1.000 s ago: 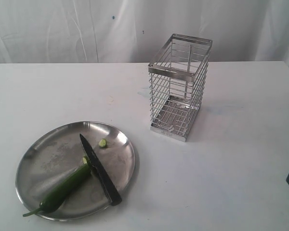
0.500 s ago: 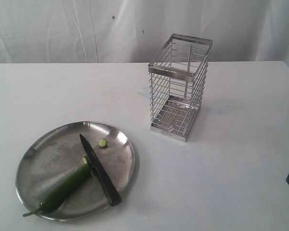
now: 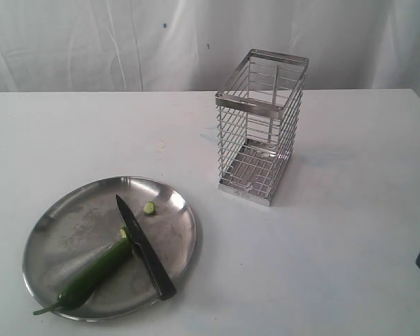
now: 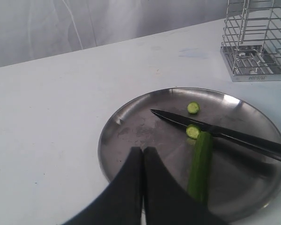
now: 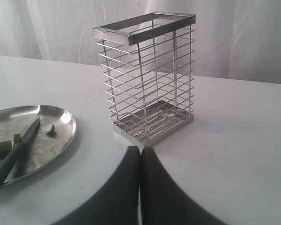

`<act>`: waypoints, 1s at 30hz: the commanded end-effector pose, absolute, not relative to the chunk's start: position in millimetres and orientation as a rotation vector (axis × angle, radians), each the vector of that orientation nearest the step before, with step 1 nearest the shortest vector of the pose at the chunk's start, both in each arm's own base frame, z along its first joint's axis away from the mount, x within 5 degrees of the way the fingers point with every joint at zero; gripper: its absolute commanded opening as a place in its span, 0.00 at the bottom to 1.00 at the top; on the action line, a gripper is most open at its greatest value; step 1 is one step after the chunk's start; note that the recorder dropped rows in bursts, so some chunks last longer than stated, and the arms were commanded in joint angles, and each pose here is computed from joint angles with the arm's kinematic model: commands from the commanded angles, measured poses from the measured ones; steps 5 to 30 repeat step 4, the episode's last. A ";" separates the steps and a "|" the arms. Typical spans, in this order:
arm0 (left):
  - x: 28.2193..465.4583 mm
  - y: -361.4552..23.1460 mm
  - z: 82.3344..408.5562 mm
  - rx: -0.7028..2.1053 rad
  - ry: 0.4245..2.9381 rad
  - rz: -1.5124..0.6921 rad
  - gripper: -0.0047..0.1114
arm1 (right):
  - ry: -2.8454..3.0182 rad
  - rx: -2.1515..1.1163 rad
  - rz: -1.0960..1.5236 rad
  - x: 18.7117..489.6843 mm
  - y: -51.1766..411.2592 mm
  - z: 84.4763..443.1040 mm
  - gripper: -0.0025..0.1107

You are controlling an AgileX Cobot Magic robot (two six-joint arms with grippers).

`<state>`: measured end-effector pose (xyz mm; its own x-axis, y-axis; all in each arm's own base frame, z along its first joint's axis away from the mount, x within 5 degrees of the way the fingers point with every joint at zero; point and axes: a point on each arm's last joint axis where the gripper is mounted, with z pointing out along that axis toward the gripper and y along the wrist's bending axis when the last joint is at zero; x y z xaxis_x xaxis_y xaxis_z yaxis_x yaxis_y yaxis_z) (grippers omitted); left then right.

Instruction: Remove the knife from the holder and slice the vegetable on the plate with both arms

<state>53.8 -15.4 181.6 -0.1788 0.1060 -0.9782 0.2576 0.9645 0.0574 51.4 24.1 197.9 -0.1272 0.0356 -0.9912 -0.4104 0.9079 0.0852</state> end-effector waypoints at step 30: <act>53.7 -15.4 180.9 0.259 1.750 -0.149 0.04 | 1.659 -0.290 0.383 51.5 23.8 196.6 0.02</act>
